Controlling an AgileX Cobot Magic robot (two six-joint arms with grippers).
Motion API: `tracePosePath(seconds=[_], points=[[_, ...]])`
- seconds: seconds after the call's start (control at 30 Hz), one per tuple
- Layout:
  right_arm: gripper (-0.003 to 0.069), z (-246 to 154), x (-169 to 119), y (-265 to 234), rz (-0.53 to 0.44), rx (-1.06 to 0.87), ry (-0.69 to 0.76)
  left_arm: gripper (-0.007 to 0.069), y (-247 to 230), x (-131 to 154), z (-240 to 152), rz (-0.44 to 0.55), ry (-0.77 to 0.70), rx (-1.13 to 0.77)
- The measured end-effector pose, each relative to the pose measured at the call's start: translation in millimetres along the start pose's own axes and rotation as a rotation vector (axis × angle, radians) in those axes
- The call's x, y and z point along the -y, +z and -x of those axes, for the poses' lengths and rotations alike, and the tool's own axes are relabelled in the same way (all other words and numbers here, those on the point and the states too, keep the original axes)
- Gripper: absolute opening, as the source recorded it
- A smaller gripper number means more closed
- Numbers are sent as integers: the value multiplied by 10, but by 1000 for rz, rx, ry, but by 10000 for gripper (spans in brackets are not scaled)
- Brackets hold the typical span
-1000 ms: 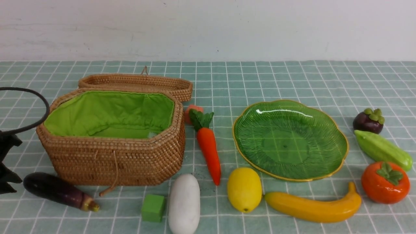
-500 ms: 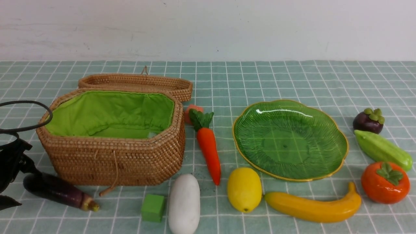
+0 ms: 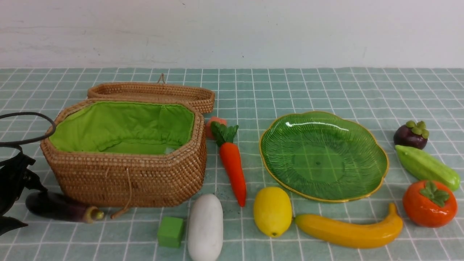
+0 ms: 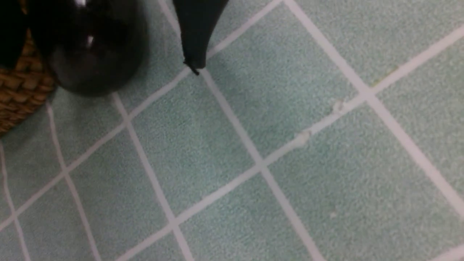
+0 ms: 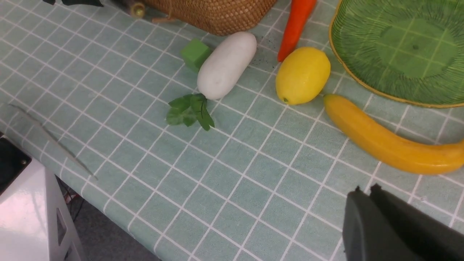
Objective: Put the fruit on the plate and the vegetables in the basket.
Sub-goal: Use the left arm to grab an eggplant and put it into the left basket
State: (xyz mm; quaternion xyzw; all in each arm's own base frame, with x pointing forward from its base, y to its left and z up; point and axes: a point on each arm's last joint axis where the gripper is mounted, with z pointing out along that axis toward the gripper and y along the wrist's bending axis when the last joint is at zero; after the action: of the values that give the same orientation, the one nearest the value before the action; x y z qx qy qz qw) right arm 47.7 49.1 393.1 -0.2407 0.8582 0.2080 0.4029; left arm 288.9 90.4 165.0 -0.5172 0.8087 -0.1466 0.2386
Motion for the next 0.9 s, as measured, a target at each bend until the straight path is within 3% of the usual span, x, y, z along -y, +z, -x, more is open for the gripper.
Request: tracePosePath(seconds=[0.73, 0.9], points=[[35, 3, 0, 0, 1, 3, -1, 560, 20, -12, -32, 9, 16, -37], [35, 3, 0, 0, 1, 3, -1, 521, 19, -13, -34, 9, 38, -39]])
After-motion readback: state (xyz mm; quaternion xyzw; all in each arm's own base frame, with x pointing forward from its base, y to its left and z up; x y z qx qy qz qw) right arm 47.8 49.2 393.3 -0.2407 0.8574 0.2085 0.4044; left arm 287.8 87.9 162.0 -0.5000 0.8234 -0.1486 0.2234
